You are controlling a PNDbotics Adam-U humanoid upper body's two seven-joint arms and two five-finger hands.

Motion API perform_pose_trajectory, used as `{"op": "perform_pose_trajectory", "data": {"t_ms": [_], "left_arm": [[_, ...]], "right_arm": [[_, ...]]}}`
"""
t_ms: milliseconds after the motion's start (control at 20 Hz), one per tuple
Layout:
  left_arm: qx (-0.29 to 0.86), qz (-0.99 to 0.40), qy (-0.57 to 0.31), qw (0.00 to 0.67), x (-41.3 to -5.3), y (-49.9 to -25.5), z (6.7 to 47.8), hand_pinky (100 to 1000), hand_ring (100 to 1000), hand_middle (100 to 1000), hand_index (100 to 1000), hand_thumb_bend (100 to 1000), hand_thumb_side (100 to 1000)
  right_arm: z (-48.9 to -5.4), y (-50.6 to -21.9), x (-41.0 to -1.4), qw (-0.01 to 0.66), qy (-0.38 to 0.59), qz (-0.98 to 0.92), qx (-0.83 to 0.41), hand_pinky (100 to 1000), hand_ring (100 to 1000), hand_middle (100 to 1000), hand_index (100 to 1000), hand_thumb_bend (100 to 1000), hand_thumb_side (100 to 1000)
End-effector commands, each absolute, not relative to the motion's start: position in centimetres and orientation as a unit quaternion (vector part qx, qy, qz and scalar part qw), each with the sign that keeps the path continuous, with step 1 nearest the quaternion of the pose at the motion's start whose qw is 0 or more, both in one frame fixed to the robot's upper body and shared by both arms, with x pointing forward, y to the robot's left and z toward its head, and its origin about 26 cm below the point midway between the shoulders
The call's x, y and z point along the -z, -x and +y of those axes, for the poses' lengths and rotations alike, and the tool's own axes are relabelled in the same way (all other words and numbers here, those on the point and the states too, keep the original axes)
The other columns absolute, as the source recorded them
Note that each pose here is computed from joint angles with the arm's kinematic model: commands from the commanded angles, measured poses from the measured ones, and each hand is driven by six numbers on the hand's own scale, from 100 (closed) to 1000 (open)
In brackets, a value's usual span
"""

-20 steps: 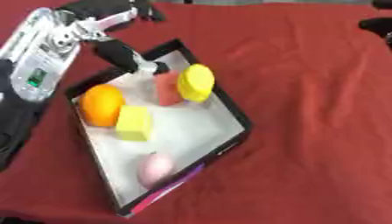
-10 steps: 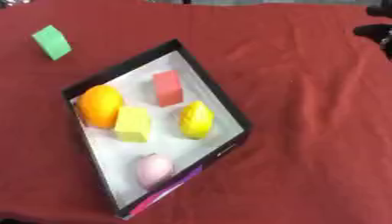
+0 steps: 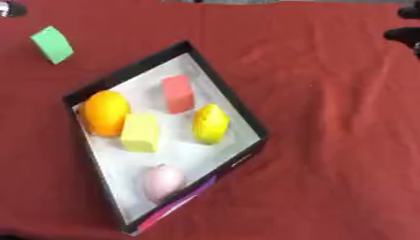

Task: Pick up objects on the table and place them in the box.

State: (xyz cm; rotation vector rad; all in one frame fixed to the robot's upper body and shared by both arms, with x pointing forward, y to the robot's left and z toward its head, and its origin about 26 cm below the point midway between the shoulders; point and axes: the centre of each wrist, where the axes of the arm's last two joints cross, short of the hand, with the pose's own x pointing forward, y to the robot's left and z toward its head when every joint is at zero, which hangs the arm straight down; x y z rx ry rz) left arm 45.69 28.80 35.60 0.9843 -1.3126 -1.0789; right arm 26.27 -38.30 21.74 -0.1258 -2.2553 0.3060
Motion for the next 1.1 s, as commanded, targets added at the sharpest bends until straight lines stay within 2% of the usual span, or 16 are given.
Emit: {"op": "perform_pose_trajectory", "data": {"t_ms": [50,400,500,650,1100], "left_arm": [[0.460,-0.548,-0.417,0.560,-36.6,-46.3,29.5,837,863,796,883,647,549],[0.492,-0.530,-0.389,0.570,-35.5,-48.0,31.2,859,880,793,869,756,579],[0.499,-0.517,-0.395,0.572,-35.4,-48.2,31.6,872,881,783,854,786,549],[0.510,-0.489,-0.407,0.579,-35.2,-48.7,31.6,876,876,772,838,811,518],[0.549,-0.444,-0.410,0.577,-34.2,-50.1,29.9,888,887,784,850,825,546]], "right_arm": [[-38.2,-26.1,-22.6,0.406,0.057,-0.901,-0.138,931,739,792,833,100,539],[-38.1,-26.1,-22.5,0.409,0.061,-0.899,-0.142,931,738,791,833,100,538],[-38.1,-26.1,-22.5,0.411,0.062,-0.898,-0.143,931,738,791,832,100,539],[-38.1,-26.1,-22.4,0.414,0.064,-0.896,-0.145,931,737,790,832,100,539],[-38.0,-26.2,-22.5,0.419,0.063,-0.894,-0.146,931,735,788,830,100,539]]}}
